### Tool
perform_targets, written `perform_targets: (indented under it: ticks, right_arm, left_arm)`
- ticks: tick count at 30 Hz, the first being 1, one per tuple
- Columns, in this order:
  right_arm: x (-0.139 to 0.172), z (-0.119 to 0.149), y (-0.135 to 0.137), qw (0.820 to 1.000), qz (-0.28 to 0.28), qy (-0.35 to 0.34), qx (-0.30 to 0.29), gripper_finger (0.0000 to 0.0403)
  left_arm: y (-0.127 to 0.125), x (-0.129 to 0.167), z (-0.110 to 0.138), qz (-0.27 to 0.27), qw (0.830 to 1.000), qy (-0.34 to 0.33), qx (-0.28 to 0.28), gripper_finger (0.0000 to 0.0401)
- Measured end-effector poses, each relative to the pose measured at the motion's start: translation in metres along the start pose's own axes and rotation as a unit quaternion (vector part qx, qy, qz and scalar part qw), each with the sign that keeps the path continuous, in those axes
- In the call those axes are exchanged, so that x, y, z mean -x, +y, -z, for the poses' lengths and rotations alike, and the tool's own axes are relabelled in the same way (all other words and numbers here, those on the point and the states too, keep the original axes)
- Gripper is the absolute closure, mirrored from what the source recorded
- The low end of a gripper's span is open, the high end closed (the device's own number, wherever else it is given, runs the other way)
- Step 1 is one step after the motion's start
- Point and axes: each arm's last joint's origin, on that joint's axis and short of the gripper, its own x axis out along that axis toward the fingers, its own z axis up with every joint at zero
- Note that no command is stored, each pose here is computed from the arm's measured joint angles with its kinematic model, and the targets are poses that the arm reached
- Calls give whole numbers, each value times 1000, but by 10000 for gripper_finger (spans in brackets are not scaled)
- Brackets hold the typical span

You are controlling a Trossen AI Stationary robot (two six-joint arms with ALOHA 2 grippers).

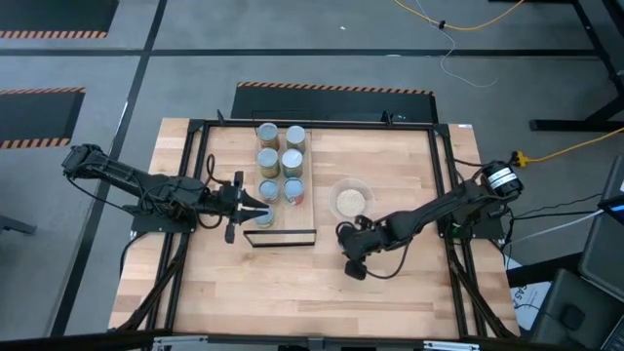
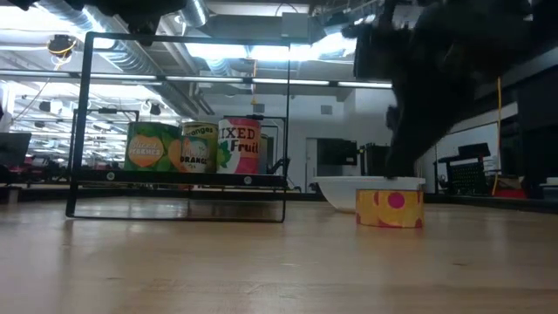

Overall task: Pick and place cans onto a shelf
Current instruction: Put the small canned pineapple on the shelf

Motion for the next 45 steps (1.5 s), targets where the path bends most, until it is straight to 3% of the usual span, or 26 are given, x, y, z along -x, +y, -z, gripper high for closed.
perform_targets:
  ticks: [5, 10, 17, 21, 25, 28, 38, 45]
  right_arm:
    - [23, -12, 5, 996, -8, -6, 83, 323]
    - [41, -16, 5, 981, -2, 7, 196, 323]
    - [34, -5, -2, 932, 10, 53, 358, 323]
    - [23, 3, -6, 904, 11, 76, 421, 323]
    - [19, 7, -9, 893, 20, 86, 441, 323]
    - [19, 7, -10, 893, 40, 82, 440, 323]
    - [18, 7, -9, 894, 31, 83, 440, 323]
    - [-2, 11, -10, 880, 29, 102, 463, 323]
  left_arm:
    - [0, 0, 1, -1, 1000, 6, -1, 337]
    - [0, 0, 1, -1, 1000, 7, -2, 337]
    - [0, 0, 1, -1, 1000, 7, -1, 337]
    - [0, 0, 1, -1, 1000, 7, -1, 337]
    - [0, 0, 1, -1, 1000, 7, -1, 337]
    - [0, 0, 1, -1, 1000, 8, -1, 337]
    - [0, 0, 1, -1, 1000, 7, -1, 337]
    - [0, 0, 1, -1, 1000, 7, -1, 337]
